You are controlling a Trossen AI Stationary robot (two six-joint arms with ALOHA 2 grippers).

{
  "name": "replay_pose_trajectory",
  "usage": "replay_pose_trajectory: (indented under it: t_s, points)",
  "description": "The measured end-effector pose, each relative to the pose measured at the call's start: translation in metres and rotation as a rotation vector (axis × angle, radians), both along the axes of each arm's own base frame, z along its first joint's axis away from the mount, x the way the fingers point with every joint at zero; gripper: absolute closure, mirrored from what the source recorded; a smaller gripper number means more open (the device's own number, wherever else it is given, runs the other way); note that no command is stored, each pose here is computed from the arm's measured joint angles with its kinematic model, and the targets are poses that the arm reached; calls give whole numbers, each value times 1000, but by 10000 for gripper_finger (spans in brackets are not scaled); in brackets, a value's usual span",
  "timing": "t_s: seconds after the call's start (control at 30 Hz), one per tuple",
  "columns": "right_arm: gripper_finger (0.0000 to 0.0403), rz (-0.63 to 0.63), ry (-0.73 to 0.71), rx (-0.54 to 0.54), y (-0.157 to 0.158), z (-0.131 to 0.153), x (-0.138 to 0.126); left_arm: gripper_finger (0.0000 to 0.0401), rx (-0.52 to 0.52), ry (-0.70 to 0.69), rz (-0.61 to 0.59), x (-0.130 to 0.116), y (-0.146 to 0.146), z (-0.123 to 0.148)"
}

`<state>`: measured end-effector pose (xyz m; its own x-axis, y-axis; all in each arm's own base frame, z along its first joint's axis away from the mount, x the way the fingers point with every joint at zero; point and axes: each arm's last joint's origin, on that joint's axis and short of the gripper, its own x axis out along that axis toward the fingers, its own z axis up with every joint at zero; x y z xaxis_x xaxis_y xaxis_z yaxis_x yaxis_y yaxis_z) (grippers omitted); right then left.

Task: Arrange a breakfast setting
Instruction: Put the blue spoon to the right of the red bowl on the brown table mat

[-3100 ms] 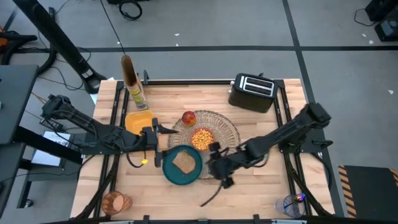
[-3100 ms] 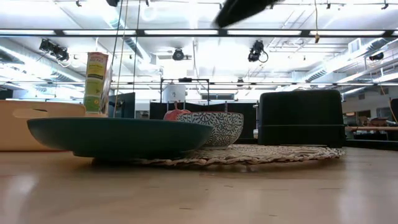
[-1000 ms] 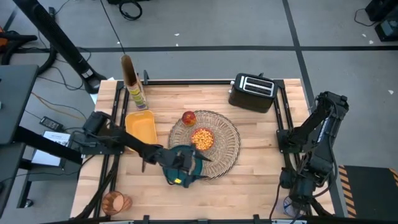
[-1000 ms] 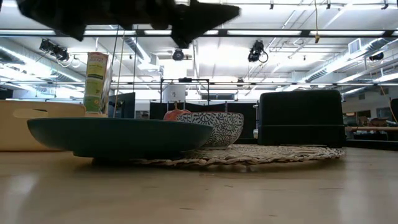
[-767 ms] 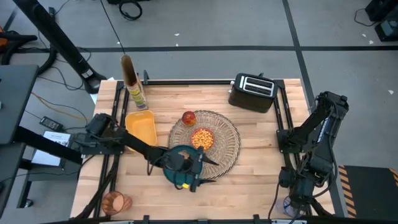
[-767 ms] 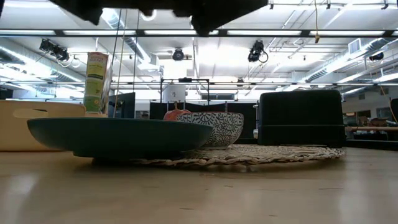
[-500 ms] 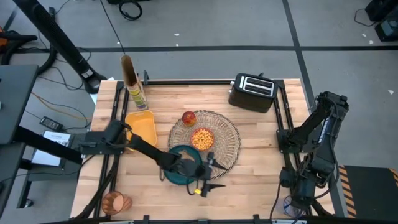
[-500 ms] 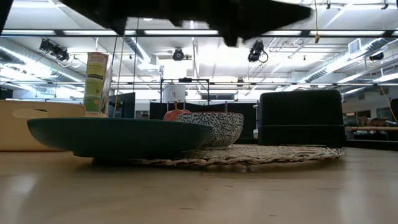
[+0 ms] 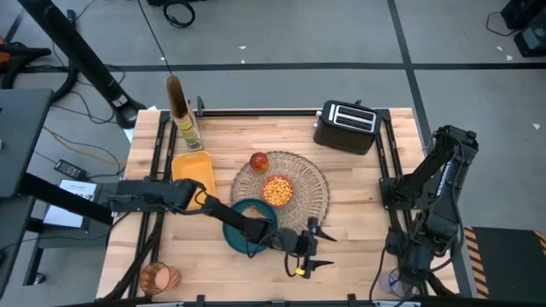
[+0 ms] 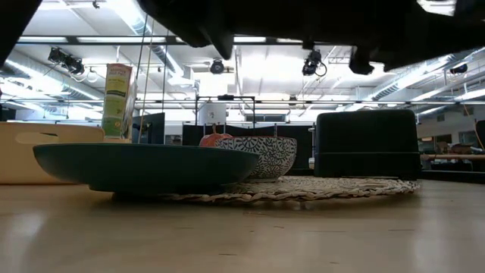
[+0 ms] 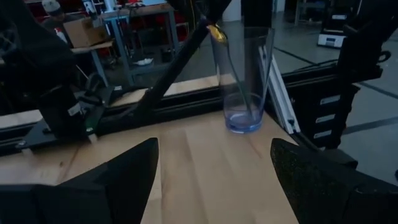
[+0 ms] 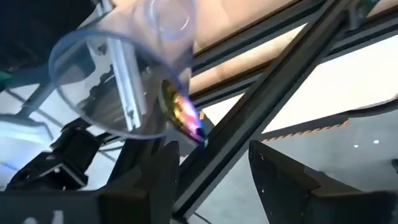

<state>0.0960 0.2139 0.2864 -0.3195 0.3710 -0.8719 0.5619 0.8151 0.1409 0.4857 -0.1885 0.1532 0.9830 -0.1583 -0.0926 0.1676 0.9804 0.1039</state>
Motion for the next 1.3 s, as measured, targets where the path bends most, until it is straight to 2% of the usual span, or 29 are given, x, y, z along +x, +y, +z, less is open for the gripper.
replay_pose_trajectory:
  t_s: [0.17, 0.53, 0.73, 0.83, 1.03, 1.3]
  points:
    - [202, -8, -48, 44, 5, 1, 4, 83, -29, -5, 0, 5, -2, -3]
    - [202, -60, -25, 3, 3, 0, 3, 83, -36, 30, 8, 6, 0, -7]
    - [202, -47, 11, 60, 8, -14, 2, 83, -30, 45, 8, 6, 0, -9]
    - [205, -57, -25, 52, 8, -14, 3, 83, -30, 46, 9, 6, 0, -9]
    - [234, -77, -107, 80, 13, -13, 8, 83, -36, 44, 16, 7, 3, -8]
    - [292, -103, -106, 66, 12, -13, 8, 83, -56, 48, 24, 8, 5, -8]
